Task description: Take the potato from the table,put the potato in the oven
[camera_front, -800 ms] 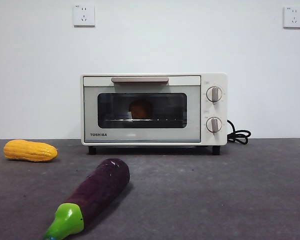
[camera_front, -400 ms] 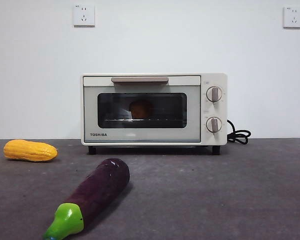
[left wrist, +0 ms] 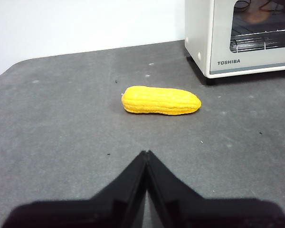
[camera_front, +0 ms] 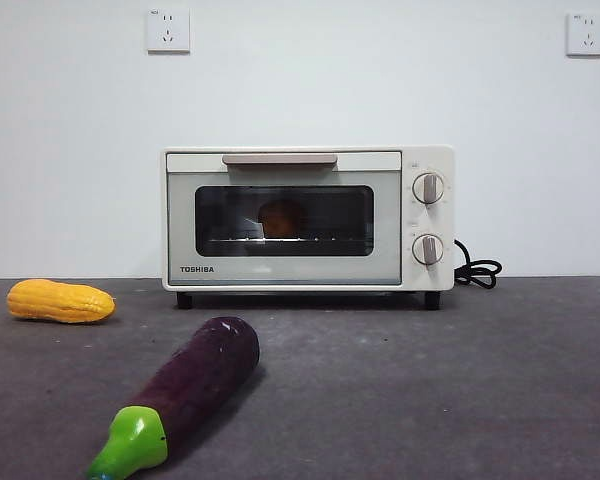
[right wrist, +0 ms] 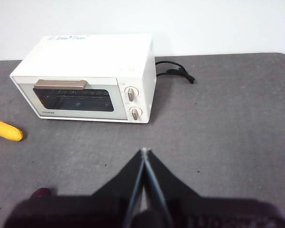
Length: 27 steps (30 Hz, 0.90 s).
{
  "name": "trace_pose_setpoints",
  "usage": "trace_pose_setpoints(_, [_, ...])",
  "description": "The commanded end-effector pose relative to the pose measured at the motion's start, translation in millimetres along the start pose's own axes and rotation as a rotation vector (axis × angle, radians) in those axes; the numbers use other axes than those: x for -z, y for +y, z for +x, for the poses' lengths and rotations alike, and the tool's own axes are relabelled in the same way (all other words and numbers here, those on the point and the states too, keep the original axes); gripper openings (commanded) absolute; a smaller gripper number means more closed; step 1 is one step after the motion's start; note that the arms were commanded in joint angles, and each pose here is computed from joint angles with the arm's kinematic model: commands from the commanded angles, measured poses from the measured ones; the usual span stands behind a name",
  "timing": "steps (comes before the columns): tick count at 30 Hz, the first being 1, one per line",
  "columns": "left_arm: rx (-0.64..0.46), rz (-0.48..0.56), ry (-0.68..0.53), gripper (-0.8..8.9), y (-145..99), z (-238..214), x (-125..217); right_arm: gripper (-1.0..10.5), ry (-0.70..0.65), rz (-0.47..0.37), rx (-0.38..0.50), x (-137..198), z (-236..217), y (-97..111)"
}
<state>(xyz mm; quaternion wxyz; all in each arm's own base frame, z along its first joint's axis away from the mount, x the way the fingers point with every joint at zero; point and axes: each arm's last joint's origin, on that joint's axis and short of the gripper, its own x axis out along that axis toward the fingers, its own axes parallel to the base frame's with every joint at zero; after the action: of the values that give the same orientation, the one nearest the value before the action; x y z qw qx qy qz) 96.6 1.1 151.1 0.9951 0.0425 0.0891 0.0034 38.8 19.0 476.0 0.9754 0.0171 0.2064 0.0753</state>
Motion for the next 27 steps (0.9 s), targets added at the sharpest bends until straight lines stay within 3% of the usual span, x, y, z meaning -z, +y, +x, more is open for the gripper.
trace_pose_setpoints(1, [0.004, 0.01, 0.003, -0.04, -0.2, 0.9, 2.6, 0.0, 0.01, -0.112, 0.043, 2.4, 1.0, -1.6])
trace_pose_setpoints(5, [0.003, 0.01, 0.003, -0.04, -0.2, 0.9, 2.5, 0.0, -0.001, -0.188, 0.167, 1.2, 6.4, -4.0])
trace_pose_setpoints(9, [0.003, 0.01, 0.003, -0.04, -0.2, 0.9, 2.5, 0.0, -0.072, -0.161, 0.282, 4.5, 35.3, -4.5])
trace_pose_setpoints(13, [0.004, 0.01, 0.003, -0.04, -0.2, 0.9, 2.5, 0.0, -0.199, -0.156, 0.18, 29.4, 78.4, -7.9])
trace_pose_setpoints(18, [0.004, 0.01, 0.003, -0.04, -0.2, 0.9, 2.5, 0.0, -0.291, -0.303, 0.066, 83.2, 120.8, -14.4])
trace_pose_setpoints(20, [0.003, 0.01, 0.003, -0.04, -0.2, 0.9, 2.5, 0.0, -0.31, -0.332, 0.073, 104.7, 130.3, -18.4])
trace_pose_setpoints(27, [0.004, 0.01, 0.003, -0.04, -0.2, 0.9, 2.6, 0.0, -0.378, -0.291, 0.187, 176.9, 151.8, -36.1])
